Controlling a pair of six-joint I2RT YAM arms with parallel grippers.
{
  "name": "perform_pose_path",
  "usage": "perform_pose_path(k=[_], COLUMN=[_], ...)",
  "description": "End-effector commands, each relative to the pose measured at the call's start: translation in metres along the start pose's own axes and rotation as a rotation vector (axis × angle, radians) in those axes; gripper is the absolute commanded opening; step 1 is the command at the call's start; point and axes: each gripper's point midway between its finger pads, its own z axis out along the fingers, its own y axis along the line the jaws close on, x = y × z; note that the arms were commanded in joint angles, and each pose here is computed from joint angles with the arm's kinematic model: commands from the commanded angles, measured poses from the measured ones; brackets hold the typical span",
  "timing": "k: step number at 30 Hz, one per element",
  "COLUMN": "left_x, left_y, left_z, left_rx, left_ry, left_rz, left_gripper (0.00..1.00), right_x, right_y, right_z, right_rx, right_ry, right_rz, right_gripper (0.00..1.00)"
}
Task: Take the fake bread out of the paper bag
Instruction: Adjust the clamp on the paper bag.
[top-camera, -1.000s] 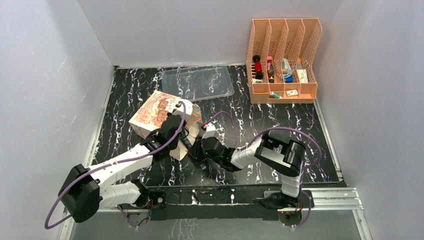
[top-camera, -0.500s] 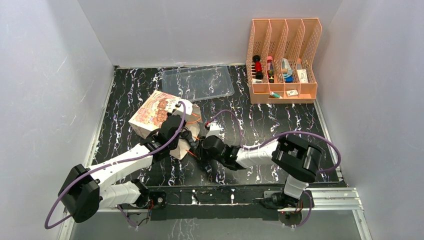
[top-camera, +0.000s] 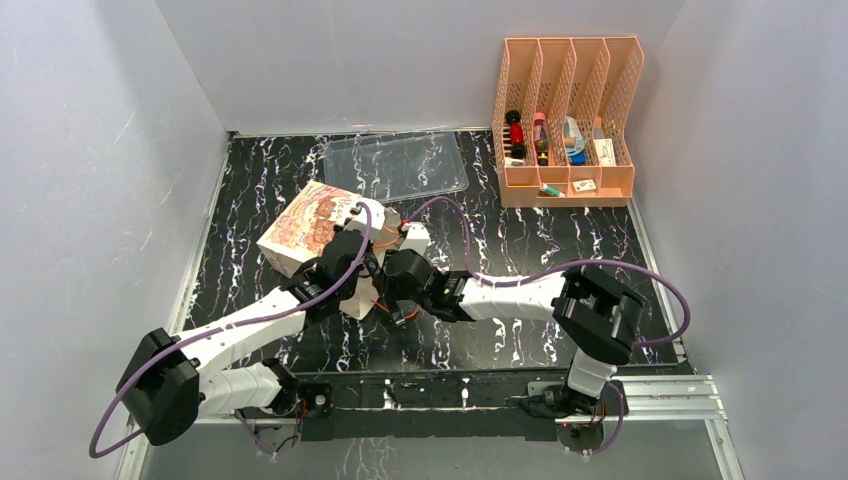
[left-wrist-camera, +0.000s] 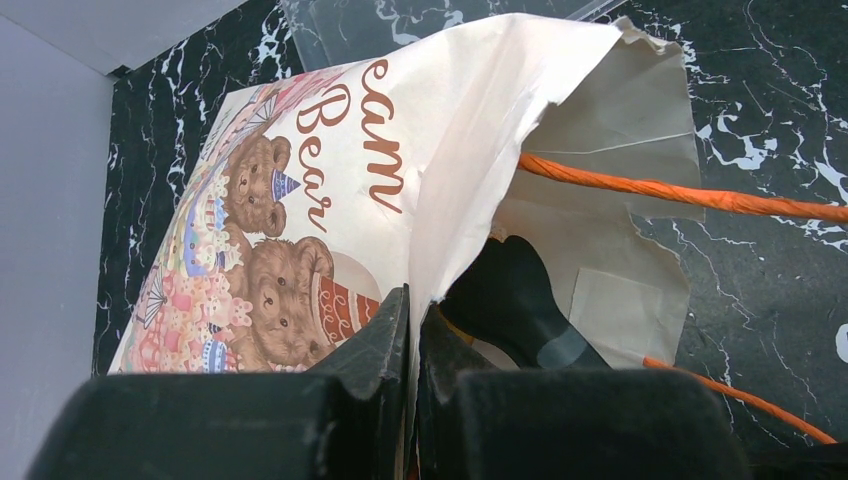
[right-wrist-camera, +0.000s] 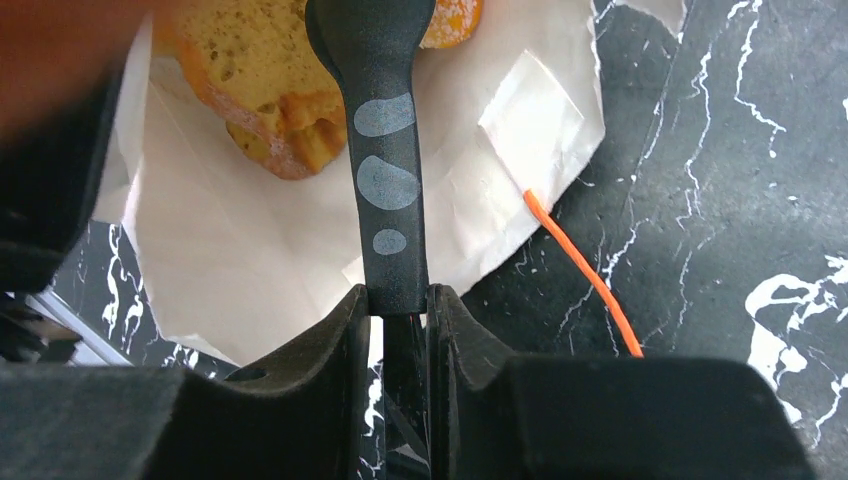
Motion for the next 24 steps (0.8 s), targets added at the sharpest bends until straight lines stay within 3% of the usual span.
perform_pose_path(k=[1,12,24], left_x=[-0.017,-0.018,-0.017], left_y=[0.006,0.003,0.001], left_z=[-0.002,-0.002,-0.001], left_rx=[-0.021,-0.008,0.001], left_ry=[-0.038,-0.040,-0.036], left_rz=[-0.046,-0.051,-0.054], left_gripper=[0.00,0.00,0.00], right_x=[-0.006,0.009,0.005], right_y=[0.002,-0.004,0.004], right_z=[0.006,-0.001,0.014], right_rx=[0.033,-0.018,-0.046], right_ry=[-0.010,0.043,0.065], right_rz=[-0.006,0.073,0.064], right_gripper=[0.13,0.40,0.40])
